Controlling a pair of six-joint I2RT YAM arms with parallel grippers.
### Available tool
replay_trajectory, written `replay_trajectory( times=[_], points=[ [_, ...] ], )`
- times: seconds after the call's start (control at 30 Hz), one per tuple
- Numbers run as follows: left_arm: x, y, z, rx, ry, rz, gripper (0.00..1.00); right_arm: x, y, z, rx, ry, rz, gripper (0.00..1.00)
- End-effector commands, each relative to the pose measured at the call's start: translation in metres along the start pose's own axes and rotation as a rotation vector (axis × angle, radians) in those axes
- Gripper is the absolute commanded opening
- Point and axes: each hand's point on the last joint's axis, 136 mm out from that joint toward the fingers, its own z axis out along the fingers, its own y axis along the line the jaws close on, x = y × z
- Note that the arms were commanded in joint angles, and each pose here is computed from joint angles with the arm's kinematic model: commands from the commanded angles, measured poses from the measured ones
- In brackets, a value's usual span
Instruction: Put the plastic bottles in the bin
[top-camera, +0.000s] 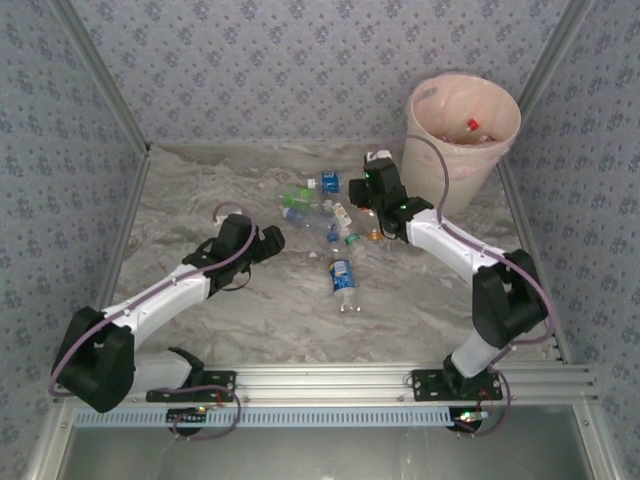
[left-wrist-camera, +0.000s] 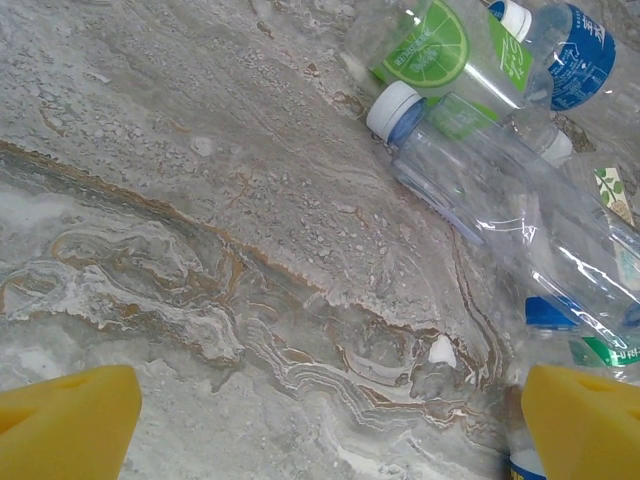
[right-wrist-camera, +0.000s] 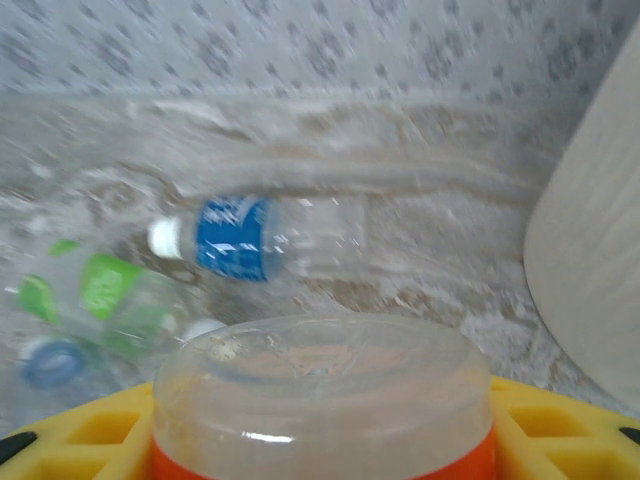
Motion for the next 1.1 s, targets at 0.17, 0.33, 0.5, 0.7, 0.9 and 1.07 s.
replay_trajectory(
  times=[0.17,0.33,0.5,0.7,0.9,1.07],
  points=[
    [-0.012,-0.016,-0.013,0.069,-0.029,-0.025,0.98,-0.096,0.027,-0.073,-0.174,-0.285,-0.035,0.49],
    [-0.008,-0.033,-0.012,0.162,-0.002,-0.016,0.98,-0.157,0.018,-0.11,-0.166,-0.454,-0.039,0.49],
    [-0.006,-0.041,-0.012,0.184,0.025,-0.014,0.98,-0.216,-0.019,-0.132,-0.077,-0.614,0.0,0.49],
    [-0.003,-0.039,-0.015,0.161,0.052,0.016,0.98,-0.268,-0.073,-0.147,0.121,-0.825,0.03,0.5],
    [0.0,-0.035,-0.014,0.147,0.058,0.007,0.98,-0.305,-0.128,-0.145,0.238,-0.921,0.105,0.49],
    [-0.001,-0.038,-0.013,0.151,0.057,-0.008,0.98,-0.302,-0.168,-0.109,0.323,-0.883,0.121,0.49]
  ],
)
